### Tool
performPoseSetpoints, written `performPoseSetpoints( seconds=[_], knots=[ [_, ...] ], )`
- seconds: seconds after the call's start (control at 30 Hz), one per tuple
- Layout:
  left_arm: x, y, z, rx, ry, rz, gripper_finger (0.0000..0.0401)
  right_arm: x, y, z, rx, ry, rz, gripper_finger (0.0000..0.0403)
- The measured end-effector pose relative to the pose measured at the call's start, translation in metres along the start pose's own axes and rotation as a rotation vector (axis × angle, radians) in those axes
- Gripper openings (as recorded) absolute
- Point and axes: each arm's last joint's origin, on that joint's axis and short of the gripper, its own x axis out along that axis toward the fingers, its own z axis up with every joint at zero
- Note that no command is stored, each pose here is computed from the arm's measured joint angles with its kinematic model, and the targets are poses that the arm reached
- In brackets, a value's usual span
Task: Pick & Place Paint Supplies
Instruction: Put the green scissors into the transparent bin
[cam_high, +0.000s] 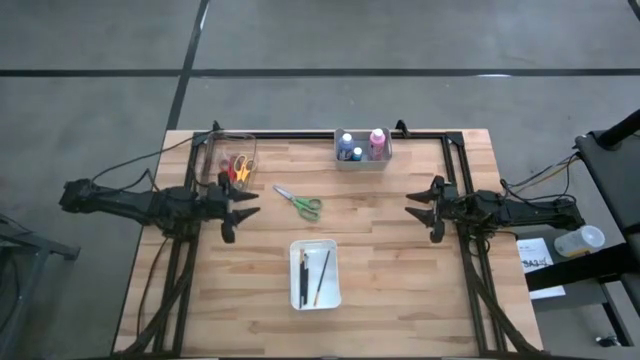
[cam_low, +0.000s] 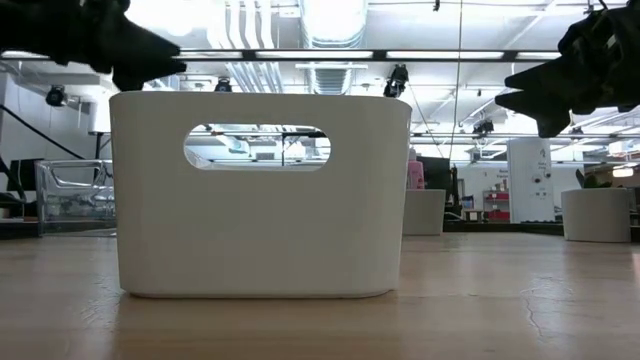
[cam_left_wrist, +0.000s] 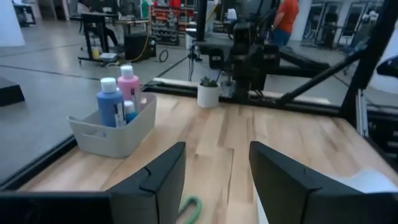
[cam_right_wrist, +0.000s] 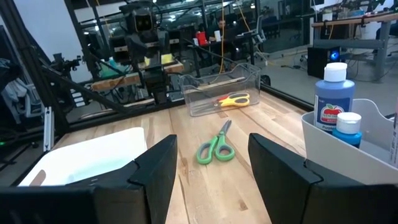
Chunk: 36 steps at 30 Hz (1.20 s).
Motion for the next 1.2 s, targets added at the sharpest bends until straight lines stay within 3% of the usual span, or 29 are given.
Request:
performPoseSetpoints(
  seconds=[0.13,0.33,0.67,0.9,1.2],
  knots=[
    [0.004,-0.002,0.015,-0.026,0.014,0.005,0.0188,0.000,0.000,0.000,0.000,0.000,0.001,0.0193],
    [0.021,-0.005,0.026,-0.011,0.196,0.046,0.0188,0.000,0.000,0.000,0.000,-0.001,0.001,0.0193],
    [0.083,-0.002,0.033,0.048,0.392,0.136,0.0187,0.000,0.000,0.000,0.000,0.000,0.001,0.0193],
    [0.128,-0.002,0.016,0.095,0.566,0.017,0.0187,0.000,0.000,0.000,0.000,0.000,-0.001,0.0193],
    [0.171,-0.003,-0.025,0.154,0.759,-0.015,0.0187,0.000,0.000,0.000,0.000,0.000,-0.002,0.0193]
  ],
)
